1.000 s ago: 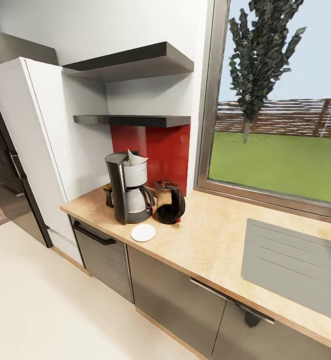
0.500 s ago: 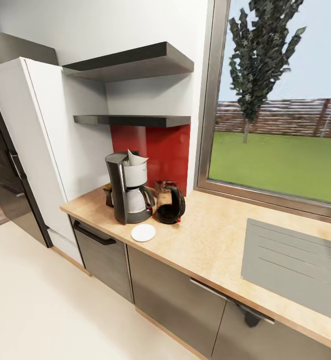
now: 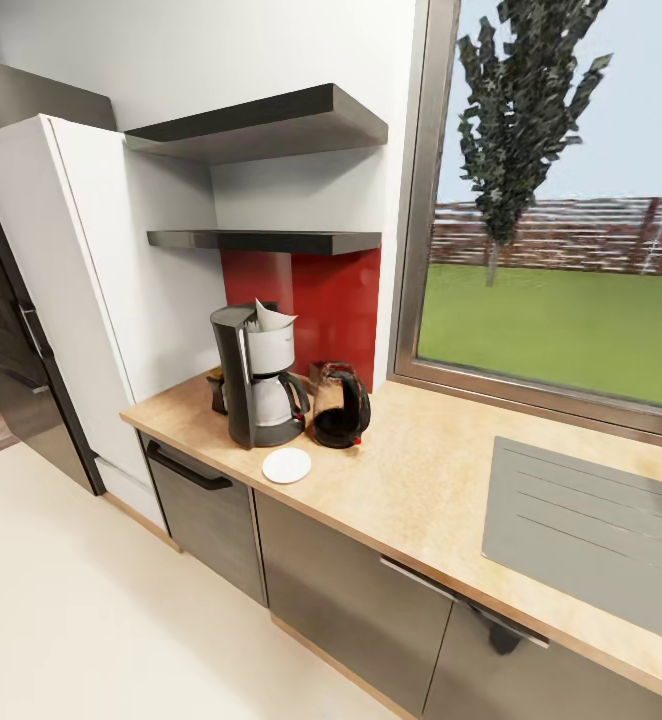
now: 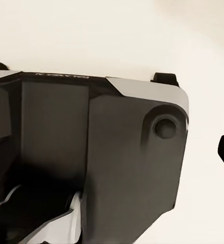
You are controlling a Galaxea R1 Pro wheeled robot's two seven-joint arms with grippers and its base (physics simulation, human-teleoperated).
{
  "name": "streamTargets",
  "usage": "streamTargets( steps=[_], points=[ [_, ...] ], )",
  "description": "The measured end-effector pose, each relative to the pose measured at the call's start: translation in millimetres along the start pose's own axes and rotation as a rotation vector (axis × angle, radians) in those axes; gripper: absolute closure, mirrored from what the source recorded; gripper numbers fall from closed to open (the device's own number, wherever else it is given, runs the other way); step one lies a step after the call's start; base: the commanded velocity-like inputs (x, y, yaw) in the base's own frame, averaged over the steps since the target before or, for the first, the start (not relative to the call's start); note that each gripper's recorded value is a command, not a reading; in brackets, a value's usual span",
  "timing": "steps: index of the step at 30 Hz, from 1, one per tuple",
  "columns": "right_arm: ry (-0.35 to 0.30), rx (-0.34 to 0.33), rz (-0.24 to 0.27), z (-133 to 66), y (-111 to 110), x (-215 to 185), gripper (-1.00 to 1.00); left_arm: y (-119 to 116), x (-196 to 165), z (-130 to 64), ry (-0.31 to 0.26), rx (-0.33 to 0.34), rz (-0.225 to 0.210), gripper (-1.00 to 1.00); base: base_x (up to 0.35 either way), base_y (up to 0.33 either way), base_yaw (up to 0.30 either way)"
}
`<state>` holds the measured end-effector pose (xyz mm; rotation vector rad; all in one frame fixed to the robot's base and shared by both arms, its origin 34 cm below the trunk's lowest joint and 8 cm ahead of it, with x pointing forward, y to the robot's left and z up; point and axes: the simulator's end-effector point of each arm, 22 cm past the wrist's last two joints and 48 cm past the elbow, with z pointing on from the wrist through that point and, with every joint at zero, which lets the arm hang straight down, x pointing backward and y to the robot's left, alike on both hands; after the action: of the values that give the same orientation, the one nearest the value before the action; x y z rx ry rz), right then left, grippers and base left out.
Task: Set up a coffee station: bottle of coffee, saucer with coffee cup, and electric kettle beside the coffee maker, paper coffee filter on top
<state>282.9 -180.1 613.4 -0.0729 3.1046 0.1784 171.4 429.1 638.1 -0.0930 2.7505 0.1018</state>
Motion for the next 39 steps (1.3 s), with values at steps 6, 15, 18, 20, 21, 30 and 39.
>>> streamTargets(
  steps=[6,15,18,20,21,30,39],
  points=[
    [-0.010,-0.020,-0.004,-0.5,10,-5,-1.00,0,11,-2.5,0.023,-0.006,-0.007,-1.00,0.000,0.000,0.000],
    [-0.013,-0.092,-0.007,-1.5,23,-5,-1.00,1,14,-3.2,0.030,-0.008,-0.009,-1.00,0.000,0.000,-0.138],
    [-0.011,-0.104,-0.007,-1.7,22,-4,-1.00,0,14,-3.2,0.031,-0.008,-0.009,-1.00,0.000,0.000,-0.268],
    [-0.010,-0.098,-0.007,-1.7,15,-3,-1.00,0,14,-3.1,0.031,-0.007,-0.009,-1.00,0.000,0.000,-0.274],
    [-0.010,-0.094,-0.007,-1.7,12,-3,-1.00,0,14,-3.1,0.031,-0.007,-0.009,-1.00,0.000,0.000,-0.275],
    [0.054,0.036,0.016,-3.3,-86,46,-1.00,1,14,-3.2,0.032,-0.012,-0.008,-1.00,0.000,0.000,-0.282],
    [0.126,0.055,-0.013,-3.8,-105,100,-1.00,1,15,-3.3,0.033,-0.012,-0.007,-1.00,0.000,0.000,-0.299]
  ],
)
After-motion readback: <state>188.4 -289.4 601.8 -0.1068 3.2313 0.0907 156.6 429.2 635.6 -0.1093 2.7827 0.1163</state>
